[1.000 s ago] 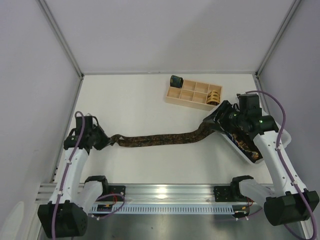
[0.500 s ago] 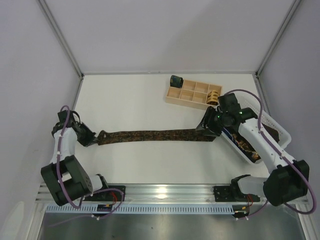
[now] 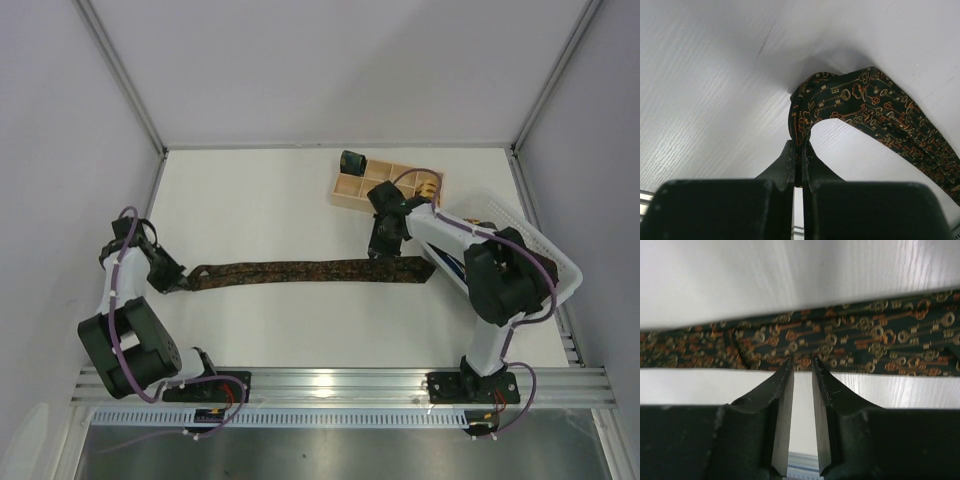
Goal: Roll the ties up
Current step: Move the tie to the center of the board, then flatten the tie
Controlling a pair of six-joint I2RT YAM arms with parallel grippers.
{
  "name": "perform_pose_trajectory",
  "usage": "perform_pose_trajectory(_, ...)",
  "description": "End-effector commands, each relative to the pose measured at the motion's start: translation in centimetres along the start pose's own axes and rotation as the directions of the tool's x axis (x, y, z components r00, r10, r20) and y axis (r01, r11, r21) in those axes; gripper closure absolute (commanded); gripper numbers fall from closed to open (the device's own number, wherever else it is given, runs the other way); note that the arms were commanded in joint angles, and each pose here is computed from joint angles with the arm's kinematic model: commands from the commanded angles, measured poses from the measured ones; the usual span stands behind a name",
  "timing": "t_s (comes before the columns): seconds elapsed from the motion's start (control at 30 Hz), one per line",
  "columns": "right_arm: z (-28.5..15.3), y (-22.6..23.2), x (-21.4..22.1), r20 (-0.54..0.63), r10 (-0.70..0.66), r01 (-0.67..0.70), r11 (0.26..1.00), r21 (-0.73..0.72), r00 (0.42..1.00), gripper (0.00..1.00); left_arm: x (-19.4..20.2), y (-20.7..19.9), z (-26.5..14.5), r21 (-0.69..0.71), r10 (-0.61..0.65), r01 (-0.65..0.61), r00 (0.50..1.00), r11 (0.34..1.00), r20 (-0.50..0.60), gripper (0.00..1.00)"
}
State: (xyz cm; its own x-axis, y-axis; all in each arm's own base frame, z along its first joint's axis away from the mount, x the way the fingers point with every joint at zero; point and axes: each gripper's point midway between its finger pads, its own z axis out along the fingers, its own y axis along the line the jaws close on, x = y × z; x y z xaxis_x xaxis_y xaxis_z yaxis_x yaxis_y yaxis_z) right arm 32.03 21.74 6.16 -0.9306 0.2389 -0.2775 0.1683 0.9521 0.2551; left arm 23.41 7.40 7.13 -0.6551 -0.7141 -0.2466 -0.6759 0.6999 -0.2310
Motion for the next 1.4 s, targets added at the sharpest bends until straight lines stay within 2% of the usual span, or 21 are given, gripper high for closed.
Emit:
perform_pose_trajectory(0.0,1.4,-0.2,-2.1,0.058,0.005,-0.01,0.996,0.093,0.998,0.74,-0.2,0.6,-0.8,-0.026,-0.008,0.008,1.0,1.0,0.008,1.0)
perform_pose_trajectory(0.17,4.2,0.4,-0.5,0.022,-0.032,0.029,0.991,0.131,0.999,0.69,-0.4,0.7,-1.2,-0.038,-0.023,0.024,0.999,0.999,0.027,0.99)
perform_pose_trajectory(0.27,6.6,2.4,-0.8,0.0,-0.074,0.073,0.993,0.096,0.997,0.68,0.1,0.5,-0.9,-0.02,-0.027,0.028,1.0,0.999,0.009,0.99)
perform_pose_trajectory(0.3,6.8,3.9,-1.6,0.025,-0.098,0.096,0.991,0.089,0.995,0.68,0.1,0.6,-1.0,-0.025,-0.025,0.025,1.0,0.999,0.009,0.99)
perform_pose_trajectory(0.4,9.3,5.7,-0.7,-0.008,-0.158,0.158,0.985,0.075,0.987,0.67,0.0,0.7,-1.6,-0.032,-0.03,0.031,0.999,0.999,0.03,0.98)
perform_pose_trajectory(0.5,10.4,8.1,-2.4,0.025,-0.191,0.19,0.981,0.045,0.981,0.66,-0.1,0.5,-2.0,-0.021,-0.035,0.036,0.998,0.999,0.047,0.94)
perform_pose_trajectory(0.53,10.1,10.0,-4.1,0.068,-0.2,0.2,0.98,0.002,0.977,0.65,-0.2,0.6,-2.1,-0.025,-0.036,0.037,0.998,0.999,0.055,0.94)
perform_pose_trajectory(0.6,11.5,10.8,-5.0,0.06,-0.267,0.268,0.963,0.0,0.962,0.65,-0.4,0.6,-2.6,-0.033,-0.038,0.04,0.997,0.999,0.062,0.94)
perform_pose_trajectory(0.63,10.3,12.5,-6.6,0.091,-0.286,0.289,0.957,-0.02,0.954,0.65,-0.1,0.7,-3.0,-0.039,-0.045,0.047,0.997,0.998,0.056,0.94)
perform_pose_trajectory(0.67,11.7,12.1,-6.2,0.059,-0.311,0.312,0.95,-0.007,0.948,0.65,-0.1,0.5,-3.2,-0.027,-0.047,0.049,0.997,0.998,0.061,0.94)
perform_pose_trajectory(0.8,12.3,10.5,-5.3,-0.006,-0.321,0.321,0.947,-0.008,0.947,0.65,0.1,-0.6,-4.0,0.036,-0.046,0.044,0.996,0.998,0.073,0.98)
perform_pose_trajectory(0.87,12.7,11.2,-4.7,-0.011,-0.329,0.327,0.942,-0.072,0.944,0.64,0.6,-1.1,-4.1,0.074,-0.043,0.039,0.997,0.997,0.06,0.99)
perform_pose_trajectory(0.97,13.3,12.2,-4.8,-0.006,-0.359,0.356,0.928,-0.108,0.933,0.64,2.7,-2.0,-3.7,0.145,-0.055,0.054,0.998,0.988,0.004,1.0)
perform_pose_trajectory(1.1,14.2,14.9,-5.9,0.029,-0.382,0.381,0.907,-0.178,0.924,0.63,8.1,-3.2,-1.5,0.25,-0.028,0.059,0.991,0.966,-0.127,1.0)
perform_pose_trajectory(1.2,15.3,15.3,-6.8,0.052,-0.365,0.368,0.912,-0.183,0.93,0.61,11.5,-5.0,-1.3,0.29,0.055,0.003,0.98,0.957,-0.191,0.99)
perform_pose_trajectory(1.3,15.8,16.8,-8.4,0.104,-0.328,0.344,0.913,-0.22,0.939,0.58,15.5,-7.7,-2.0,0.35,0.2,-0.112,0.953,0.93,-0.228,1.0)
perform_pose_trajectory(1.37,15.7,18.0,-9.2,0.137,-0.311,0.336,0.909,-0.246,0.941,0.56,17.0,-8.3,-2.4,0.369,0.236,-0.132,0.938,0.92,-0.254,1.0)
